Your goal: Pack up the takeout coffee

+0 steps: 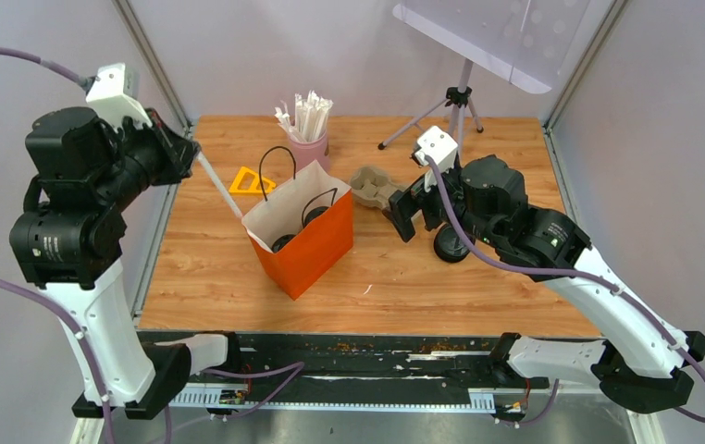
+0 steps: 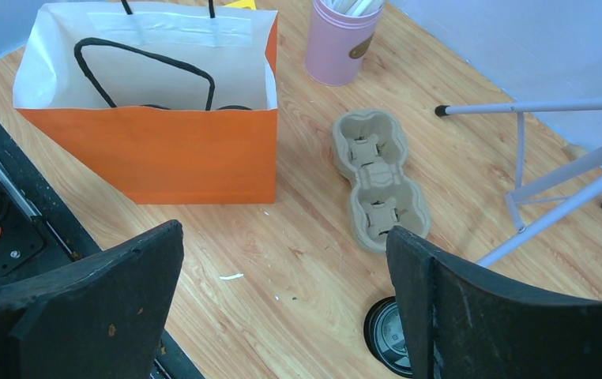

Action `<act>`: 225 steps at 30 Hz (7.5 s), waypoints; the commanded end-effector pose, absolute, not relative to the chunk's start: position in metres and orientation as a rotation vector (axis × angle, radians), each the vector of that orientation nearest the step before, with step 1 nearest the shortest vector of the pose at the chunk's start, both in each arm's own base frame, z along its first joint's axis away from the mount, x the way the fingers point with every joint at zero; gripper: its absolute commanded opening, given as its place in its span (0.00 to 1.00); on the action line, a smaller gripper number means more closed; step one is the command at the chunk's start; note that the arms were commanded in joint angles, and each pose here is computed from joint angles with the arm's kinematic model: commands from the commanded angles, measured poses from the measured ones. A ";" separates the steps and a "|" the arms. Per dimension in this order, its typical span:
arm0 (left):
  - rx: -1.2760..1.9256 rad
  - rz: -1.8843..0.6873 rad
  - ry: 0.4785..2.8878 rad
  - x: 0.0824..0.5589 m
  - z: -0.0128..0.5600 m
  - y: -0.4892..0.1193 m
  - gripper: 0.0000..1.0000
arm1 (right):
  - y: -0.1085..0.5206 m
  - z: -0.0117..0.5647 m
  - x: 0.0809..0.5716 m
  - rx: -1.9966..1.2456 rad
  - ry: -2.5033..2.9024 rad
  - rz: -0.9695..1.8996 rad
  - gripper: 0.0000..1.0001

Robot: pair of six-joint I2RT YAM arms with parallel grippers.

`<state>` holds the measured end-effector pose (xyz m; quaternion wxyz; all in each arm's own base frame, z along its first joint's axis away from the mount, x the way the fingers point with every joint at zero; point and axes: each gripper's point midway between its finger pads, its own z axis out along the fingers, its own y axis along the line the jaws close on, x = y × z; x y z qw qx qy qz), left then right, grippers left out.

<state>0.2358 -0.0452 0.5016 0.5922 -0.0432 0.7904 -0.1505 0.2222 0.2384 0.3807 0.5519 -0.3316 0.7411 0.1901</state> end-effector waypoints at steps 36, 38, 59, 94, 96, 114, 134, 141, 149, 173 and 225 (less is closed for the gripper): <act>0.200 -0.554 1.759 0.187 0.491 -0.090 0.00 | 0.213 0.405 0.218 -0.681 1.735 0.419 1.00; 0.187 -0.577 1.765 0.192 0.488 -0.092 0.00 | 0.212 0.404 0.218 -0.683 1.732 0.413 1.00; 0.105 -0.592 1.653 0.178 0.532 -0.088 0.00 | 0.214 0.388 0.224 -0.730 1.734 0.360 1.00; 0.121 -0.617 2.030 0.288 0.406 -0.136 0.19 | 0.180 0.383 0.220 -0.710 1.698 0.241 1.00; 0.131 -0.636 2.023 0.293 0.406 -0.144 0.35 | 0.178 0.385 0.219 -0.709 1.700 0.239 1.00; -0.038 -0.097 1.941 0.360 0.429 -0.065 1.00 | 0.189 0.386 0.218 -0.718 1.724 0.287 1.00; -0.075 -0.540 1.893 0.547 0.336 -0.099 0.60 | 0.199 0.379 0.221 -0.742 1.786 0.295 1.00; -0.033 -0.570 1.899 0.574 0.316 -0.106 0.54 | 0.205 0.374 0.226 -0.750 1.807 0.284 1.00; -0.037 -0.623 1.935 0.577 0.293 -0.114 0.48 | 0.214 0.373 0.235 -0.776 1.800 0.263 1.00; 0.013 -0.612 2.011 0.564 0.268 -0.119 0.40 | 0.207 0.370 0.233 -0.765 1.795 0.252 1.00; -0.023 -0.445 1.793 0.495 0.445 -0.093 0.00 | 0.198 0.382 0.223 -0.675 1.753 0.321 1.00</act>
